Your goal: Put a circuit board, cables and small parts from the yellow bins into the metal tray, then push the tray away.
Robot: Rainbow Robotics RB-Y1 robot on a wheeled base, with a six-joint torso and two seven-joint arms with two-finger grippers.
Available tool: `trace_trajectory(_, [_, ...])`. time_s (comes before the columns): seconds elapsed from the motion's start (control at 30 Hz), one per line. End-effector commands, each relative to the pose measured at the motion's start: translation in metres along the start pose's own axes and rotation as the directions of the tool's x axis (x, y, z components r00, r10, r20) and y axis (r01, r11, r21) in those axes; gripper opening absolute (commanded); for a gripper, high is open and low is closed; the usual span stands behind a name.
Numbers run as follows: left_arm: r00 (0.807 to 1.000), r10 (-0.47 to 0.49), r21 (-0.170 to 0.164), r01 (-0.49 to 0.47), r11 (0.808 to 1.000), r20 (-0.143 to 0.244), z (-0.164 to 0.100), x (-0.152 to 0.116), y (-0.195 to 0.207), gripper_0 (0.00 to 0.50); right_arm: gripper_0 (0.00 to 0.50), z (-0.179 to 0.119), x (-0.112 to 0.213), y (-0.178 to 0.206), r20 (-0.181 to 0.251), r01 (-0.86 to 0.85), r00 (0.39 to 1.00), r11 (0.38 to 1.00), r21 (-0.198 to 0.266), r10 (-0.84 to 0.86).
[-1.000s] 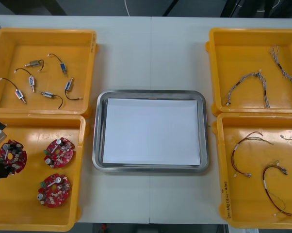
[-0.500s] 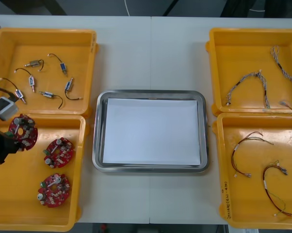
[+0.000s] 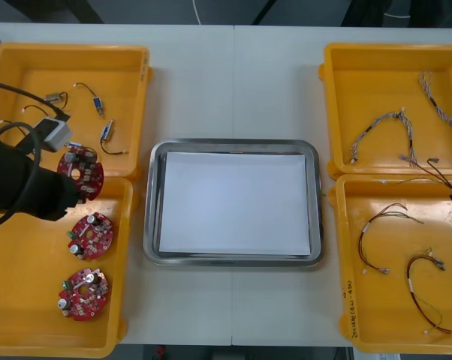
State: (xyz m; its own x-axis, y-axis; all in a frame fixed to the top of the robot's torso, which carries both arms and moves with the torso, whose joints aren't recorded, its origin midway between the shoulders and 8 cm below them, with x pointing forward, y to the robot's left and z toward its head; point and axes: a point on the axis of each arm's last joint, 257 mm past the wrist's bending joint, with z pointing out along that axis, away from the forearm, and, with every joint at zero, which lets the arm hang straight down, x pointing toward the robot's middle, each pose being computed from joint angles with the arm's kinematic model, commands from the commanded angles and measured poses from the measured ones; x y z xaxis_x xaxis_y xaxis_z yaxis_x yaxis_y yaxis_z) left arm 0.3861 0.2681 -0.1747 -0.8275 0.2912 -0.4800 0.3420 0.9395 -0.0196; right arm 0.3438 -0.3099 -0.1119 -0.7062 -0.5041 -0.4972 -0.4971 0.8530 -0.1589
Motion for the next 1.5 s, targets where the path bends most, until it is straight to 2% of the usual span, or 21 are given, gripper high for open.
trace_trajectory(0.03, [0.992, -0.109, 0.014, 0.108, 0.994, 0.068, -0.004, -0.036, -0.040, 0.000, 0.000, -0.010, -0.013, 0.007, 0.009, 0.135, 0.991, 0.991, 0.015, -0.135])
trace_trajectory(0.3, [0.985, -0.147, 0.045, 0.143, 0.989, 0.089, 0.010, -0.051, -0.090, 0.002, 0.000, -0.004, -0.019, 0.014, 0.001, 0.170, 0.985, 0.985, 0.014, -0.171])
trace_trajectory(0.67, [0.974, -0.218, 0.076, 0.213, 0.974, 0.057, 0.039, -0.047, -0.153, 0.004, 0.000, -0.001, -0.021, 0.016, -0.006, 0.184, 0.983, 0.983, 0.018, -0.184])
trace_trajectory(0.93, [0.976, -0.218, 0.055, 0.217, 0.975, 0.006, 0.070, -0.026, -0.169, 0.003, 0.000, -0.003, -0.028, 0.010, 0.005, 0.186, 0.983, 0.982, 0.045, -0.186])
trace_trajectory(1.13, [0.975, -0.221, 0.028, 0.221, 0.975, 0.000, 0.094, -0.019, -0.171, 0.001, 0.000, -0.002, -0.028, 0.005, 0.000, 0.181, 0.983, 0.981, 0.067, -0.181])
trace_trajectory(1.5, [0.972, -0.233, 0.012, 0.233, 0.972, -0.012, 0.122, -0.012, -0.169, 0.003, 0.000, -0.003, -0.028, 0.006, 0.003, 0.188, 0.982, 0.980, 0.071, -0.189])
